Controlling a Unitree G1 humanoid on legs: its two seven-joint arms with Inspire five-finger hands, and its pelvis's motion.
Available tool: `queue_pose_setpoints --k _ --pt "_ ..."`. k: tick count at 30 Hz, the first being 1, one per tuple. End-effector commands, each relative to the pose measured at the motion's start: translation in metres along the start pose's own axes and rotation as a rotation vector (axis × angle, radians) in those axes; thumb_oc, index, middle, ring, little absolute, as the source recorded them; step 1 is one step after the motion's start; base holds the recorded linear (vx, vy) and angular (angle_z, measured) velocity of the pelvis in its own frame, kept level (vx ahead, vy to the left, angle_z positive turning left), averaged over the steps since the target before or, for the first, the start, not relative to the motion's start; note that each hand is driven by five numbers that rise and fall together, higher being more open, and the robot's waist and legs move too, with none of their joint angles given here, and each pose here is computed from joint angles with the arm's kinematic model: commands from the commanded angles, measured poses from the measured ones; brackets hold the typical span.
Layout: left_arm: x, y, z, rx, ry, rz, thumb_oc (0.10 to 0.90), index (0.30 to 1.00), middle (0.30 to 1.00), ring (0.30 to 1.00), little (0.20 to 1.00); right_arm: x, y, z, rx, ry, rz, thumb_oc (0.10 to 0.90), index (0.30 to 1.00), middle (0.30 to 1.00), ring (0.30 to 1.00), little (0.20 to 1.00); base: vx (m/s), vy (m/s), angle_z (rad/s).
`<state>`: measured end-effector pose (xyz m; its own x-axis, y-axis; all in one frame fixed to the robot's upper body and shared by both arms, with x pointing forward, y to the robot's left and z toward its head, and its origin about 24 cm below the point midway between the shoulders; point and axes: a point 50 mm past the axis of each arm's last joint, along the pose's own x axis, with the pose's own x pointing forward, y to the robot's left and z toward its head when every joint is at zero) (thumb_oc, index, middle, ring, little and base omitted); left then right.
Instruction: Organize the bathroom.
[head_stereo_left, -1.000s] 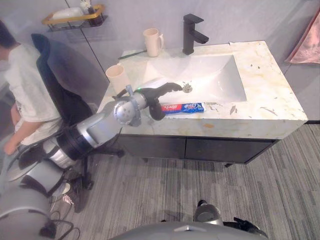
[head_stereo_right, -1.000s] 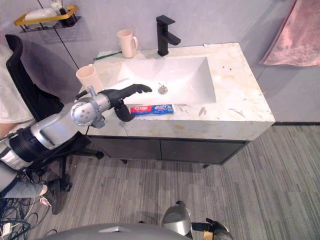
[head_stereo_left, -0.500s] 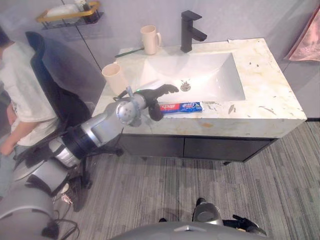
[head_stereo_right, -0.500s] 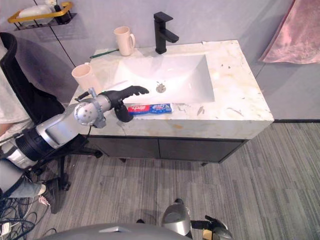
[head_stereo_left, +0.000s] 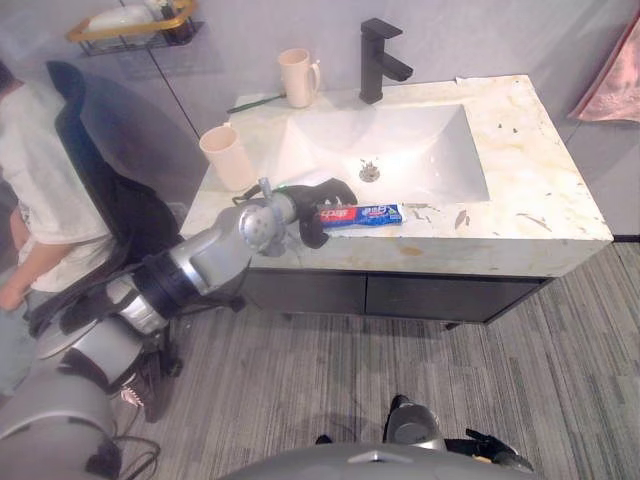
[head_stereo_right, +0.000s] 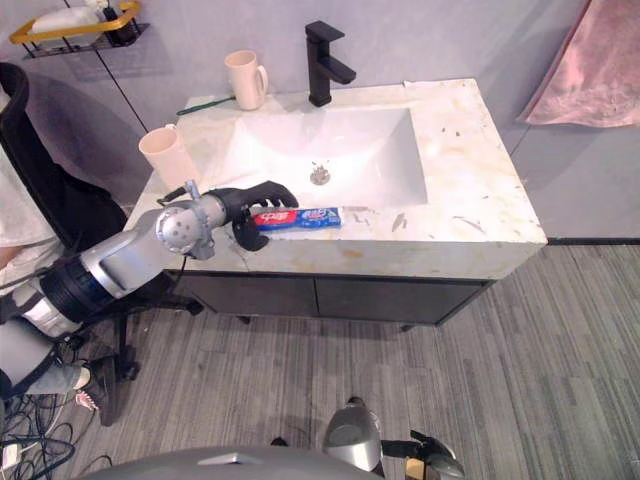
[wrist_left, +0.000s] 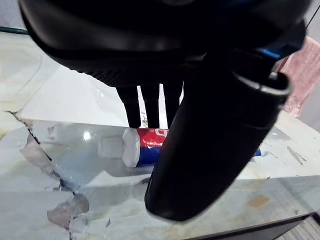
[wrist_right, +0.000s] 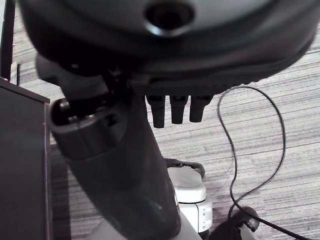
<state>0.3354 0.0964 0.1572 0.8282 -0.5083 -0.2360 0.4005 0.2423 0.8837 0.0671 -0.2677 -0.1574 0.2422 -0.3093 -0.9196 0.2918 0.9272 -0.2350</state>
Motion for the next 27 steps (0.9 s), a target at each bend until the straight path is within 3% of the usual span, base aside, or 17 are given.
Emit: queue_pose_setpoints --k 1,20,24,27 --pt "-0.003 0.039 0.006 0.055 -0.02 0.146 0.4 0.3 0.3 0.3 0.3 -0.001 -0.004 -0.005 0.012 -0.002 -0.019 0.8 0.9 0.9 0.9 0.9 0.0 0.0 0.0" --pt "-0.009 0.057 0.009 -0.039 -0.078 0.277 0.4 0.3 0.3 0.3 0.3 -0.001 -0.002 -0.007 0.009 0.004 -0.022 0.8 0.9 0.9 0.9 0.9 -0.01 0.01 0.0" --pt "-0.012 0.059 0.012 -0.128 -0.125 0.322 0.4 0.3 0.3 0.3 0.3 -0.001 -0.001 -0.006 0.024 0.001 -0.023 0.8 0.9 0.9 0.9 0.9 0.0 0.0 0.0" --pt "-0.017 0.061 0.017 -0.42 -0.248 0.402 0.4 0.3 0.3 0.3 0.3 -0.001 0.002 -0.002 0.108 -0.025 -0.041 0.8 0.9 0.9 0.9 0.9 -0.01 0.025 -0.01"
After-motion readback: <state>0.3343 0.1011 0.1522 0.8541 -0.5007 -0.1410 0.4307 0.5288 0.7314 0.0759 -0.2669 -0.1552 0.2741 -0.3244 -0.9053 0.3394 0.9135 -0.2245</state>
